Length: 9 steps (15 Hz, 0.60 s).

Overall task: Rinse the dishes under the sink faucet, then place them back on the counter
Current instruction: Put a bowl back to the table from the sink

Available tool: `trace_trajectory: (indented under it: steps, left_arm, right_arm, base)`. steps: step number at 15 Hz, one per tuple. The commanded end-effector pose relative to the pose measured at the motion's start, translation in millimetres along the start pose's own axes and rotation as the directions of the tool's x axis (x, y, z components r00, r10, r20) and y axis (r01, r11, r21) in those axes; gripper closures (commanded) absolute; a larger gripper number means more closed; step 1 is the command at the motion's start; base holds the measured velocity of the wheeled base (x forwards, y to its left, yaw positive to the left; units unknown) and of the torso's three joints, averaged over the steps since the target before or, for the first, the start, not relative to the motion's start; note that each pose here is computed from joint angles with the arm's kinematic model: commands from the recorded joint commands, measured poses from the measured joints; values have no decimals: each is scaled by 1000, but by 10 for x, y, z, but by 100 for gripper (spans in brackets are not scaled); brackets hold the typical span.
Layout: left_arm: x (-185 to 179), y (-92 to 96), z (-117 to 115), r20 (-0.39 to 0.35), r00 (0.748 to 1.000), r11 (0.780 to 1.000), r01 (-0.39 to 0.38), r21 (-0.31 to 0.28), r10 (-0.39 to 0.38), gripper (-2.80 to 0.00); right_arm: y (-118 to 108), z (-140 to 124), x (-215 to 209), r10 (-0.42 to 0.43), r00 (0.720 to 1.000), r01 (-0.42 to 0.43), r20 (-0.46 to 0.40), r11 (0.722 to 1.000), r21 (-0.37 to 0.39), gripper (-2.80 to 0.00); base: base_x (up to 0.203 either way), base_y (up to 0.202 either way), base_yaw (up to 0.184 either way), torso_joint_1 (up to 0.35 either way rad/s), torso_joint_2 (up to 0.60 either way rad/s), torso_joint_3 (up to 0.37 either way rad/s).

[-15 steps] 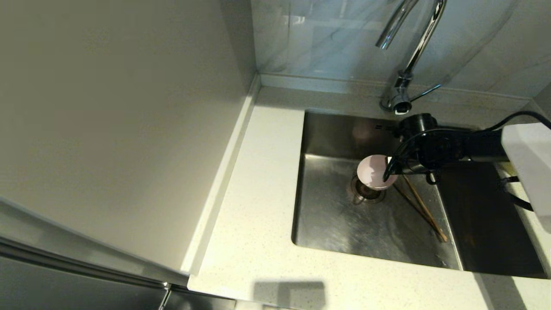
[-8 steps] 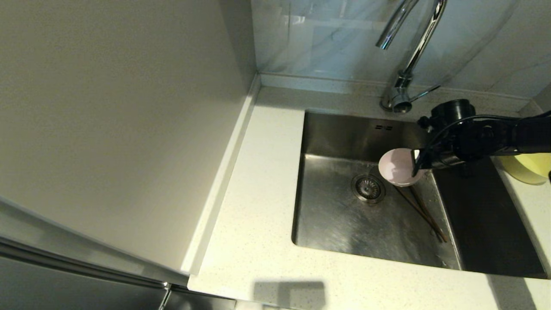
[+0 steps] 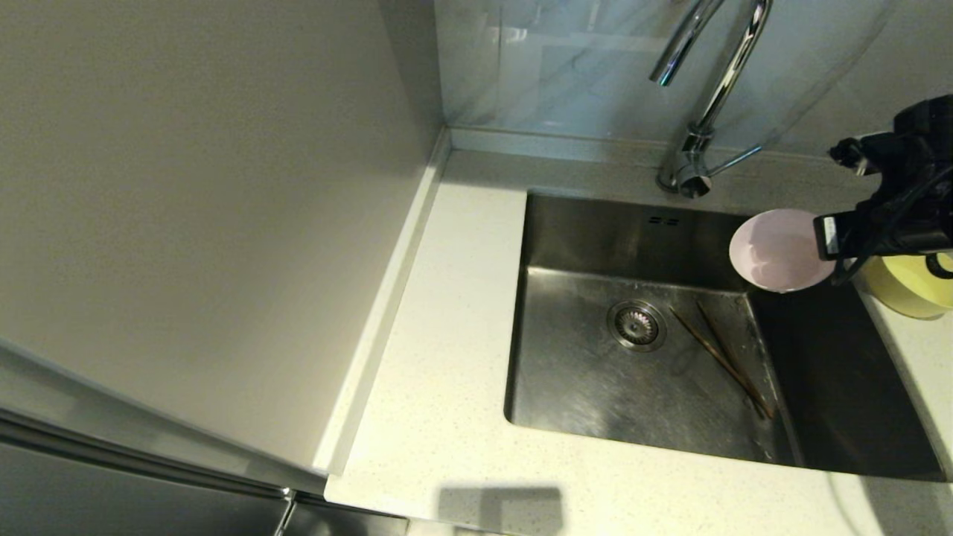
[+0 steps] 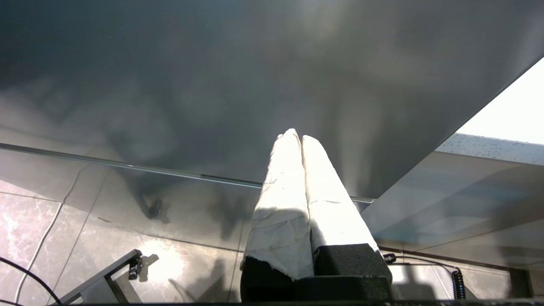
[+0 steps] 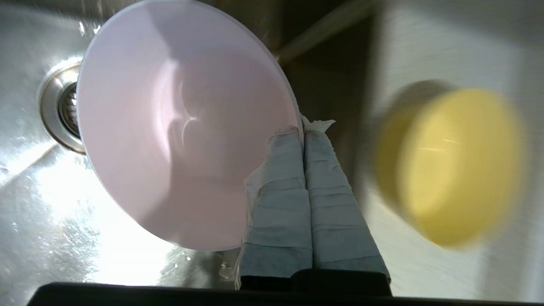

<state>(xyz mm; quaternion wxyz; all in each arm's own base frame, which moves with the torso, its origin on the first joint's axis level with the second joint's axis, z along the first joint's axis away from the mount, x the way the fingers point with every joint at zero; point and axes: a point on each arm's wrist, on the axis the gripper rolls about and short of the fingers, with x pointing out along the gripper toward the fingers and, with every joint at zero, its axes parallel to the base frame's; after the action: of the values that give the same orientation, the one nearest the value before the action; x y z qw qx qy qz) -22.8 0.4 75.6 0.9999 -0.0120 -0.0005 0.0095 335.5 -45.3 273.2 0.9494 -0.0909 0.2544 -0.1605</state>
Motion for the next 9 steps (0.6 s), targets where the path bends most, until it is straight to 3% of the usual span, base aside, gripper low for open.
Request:
trace_trajectory:
  steps: [1, 4, 9]
  left_arm:
    - [-3, 0, 4, 5, 1000, 1000, -1, -1, 1, 0]
    - [-2, 0, 0, 4, 1000, 1000, -1, -1, 1, 0]
    - [-2, 0, 0, 4, 1000, 1000, -1, -1, 1, 0]
  right_arm:
    - [-190, 140, -545, -32, 992, 28, 121, 999, 30, 0]
    - [-317, 296, -809, -96, 965, 91, 243, 995, 32, 0]
    - [-430, 518, -904, -181, 859, 154, 479, 983, 96, 0]
  base:
    - [0, 0, 0, 0, 0, 0]
    - [0, 0, 0, 0, 0, 0]
    - [0, 0, 0, 0, 0, 0]
